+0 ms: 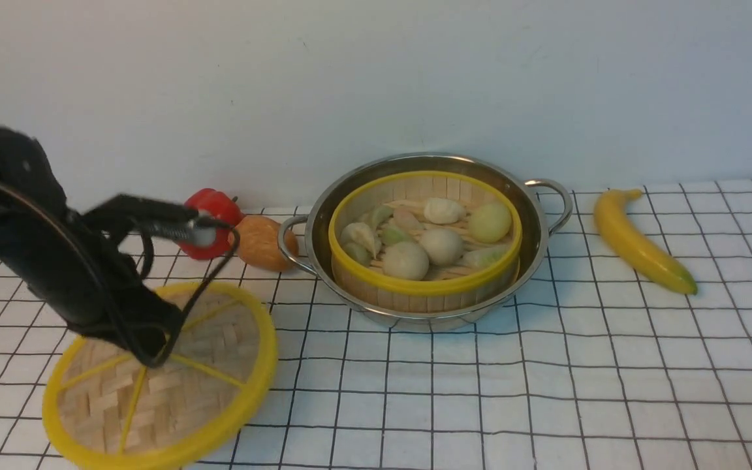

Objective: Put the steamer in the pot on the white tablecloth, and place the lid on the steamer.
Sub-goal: 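Place the yellow bamboo steamer lid onto the steamer in the pot with the left gripper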

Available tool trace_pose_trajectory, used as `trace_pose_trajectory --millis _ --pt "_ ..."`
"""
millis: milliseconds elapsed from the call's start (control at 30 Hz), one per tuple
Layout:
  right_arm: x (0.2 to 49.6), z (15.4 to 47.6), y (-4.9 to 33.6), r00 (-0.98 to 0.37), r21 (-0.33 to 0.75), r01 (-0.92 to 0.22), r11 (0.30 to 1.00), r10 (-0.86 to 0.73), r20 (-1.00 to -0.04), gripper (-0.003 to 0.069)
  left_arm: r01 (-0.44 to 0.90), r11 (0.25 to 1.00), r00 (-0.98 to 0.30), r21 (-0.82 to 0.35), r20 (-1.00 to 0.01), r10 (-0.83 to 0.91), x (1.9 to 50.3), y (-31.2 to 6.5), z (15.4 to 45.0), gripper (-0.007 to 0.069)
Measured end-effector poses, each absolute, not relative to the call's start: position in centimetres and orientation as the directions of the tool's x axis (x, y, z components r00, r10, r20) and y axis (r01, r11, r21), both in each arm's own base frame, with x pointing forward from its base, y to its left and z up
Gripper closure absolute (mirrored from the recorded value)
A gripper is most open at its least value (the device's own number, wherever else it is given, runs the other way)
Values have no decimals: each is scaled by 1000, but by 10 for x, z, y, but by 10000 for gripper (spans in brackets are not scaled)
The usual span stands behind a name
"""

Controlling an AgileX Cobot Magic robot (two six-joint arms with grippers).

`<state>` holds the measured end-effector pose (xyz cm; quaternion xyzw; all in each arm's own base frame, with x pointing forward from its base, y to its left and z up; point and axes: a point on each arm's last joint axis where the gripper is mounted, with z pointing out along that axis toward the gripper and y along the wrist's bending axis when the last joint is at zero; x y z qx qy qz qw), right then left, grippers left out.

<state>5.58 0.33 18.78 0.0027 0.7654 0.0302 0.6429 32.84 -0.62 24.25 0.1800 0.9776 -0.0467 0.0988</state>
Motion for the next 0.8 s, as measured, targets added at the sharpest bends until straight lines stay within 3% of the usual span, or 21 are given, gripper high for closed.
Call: trace_pose_trajectory --millis 133,200,367,633,800 --pt "56 188 3 -173 50 -35 998 43 -984 419 472 882 -817 -5 -379 435 344 -15 306 509" --pt "56 188 3 -173 50 -35 998 43 -984 419 533 846 -757 28 -430 491 348 -23 324 509" --pt "56 188 3 -173 50 -35 998 43 -984 419 758 624 -477 187 -492 728 363 -82 359 509" --pt "56 188 3 -173 50 -35 998 43 -984 419 895 276 -145 350 -358 922 404 -158 335 509" --pt "56 188 3 -173 50 -35 998 43 -984 419 907 134 15 399 -350 937 421 -186 319 509"
